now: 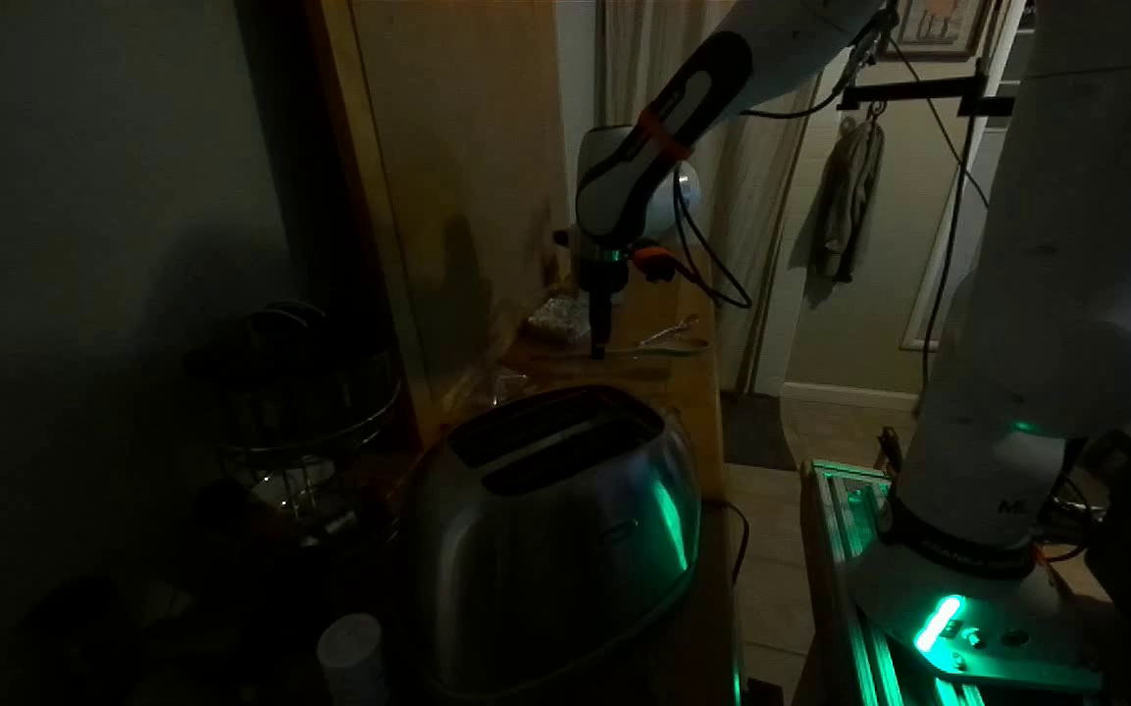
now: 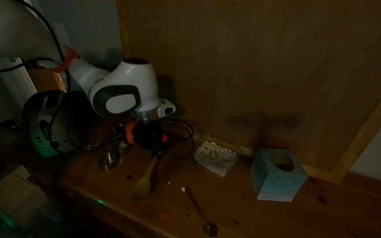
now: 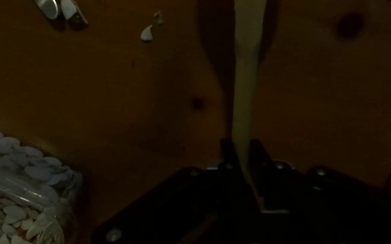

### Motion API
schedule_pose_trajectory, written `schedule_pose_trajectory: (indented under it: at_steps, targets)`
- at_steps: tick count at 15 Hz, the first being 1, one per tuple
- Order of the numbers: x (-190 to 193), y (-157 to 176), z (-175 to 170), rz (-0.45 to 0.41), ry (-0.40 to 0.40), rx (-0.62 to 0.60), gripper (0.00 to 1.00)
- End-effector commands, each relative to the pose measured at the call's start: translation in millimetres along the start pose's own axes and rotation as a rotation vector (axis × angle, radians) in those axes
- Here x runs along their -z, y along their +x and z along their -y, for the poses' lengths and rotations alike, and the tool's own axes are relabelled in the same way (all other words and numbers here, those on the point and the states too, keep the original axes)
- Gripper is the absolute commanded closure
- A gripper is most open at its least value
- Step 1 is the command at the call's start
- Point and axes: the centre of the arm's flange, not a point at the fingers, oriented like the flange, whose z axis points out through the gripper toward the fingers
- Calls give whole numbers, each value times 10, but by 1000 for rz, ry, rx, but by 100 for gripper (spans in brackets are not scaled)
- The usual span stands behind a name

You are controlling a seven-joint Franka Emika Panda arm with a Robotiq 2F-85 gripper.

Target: Put the orange thing on the wooden spoon then put it into the metal measuring cup

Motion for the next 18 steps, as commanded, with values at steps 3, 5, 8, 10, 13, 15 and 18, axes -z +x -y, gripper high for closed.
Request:
schedule_pose_trajectory:
  at_steps: [3, 5, 8, 10, 13, 15, 18]
  targets:
    - [-318, -26, -40, 7, 8, -29, 93]
    - [-400, -49, -23, 19, 16, -32, 93]
    - [-397, -19, -1, 16, 24, -35, 53]
    - [-312, 18, 34, 4, 19, -25, 38]
    - [-171, 91, 86, -6, 5, 1, 18]
    - [-31, 149, 110, -22, -19, 19, 5]
    - [231, 221, 118, -33, -50, 34, 0]
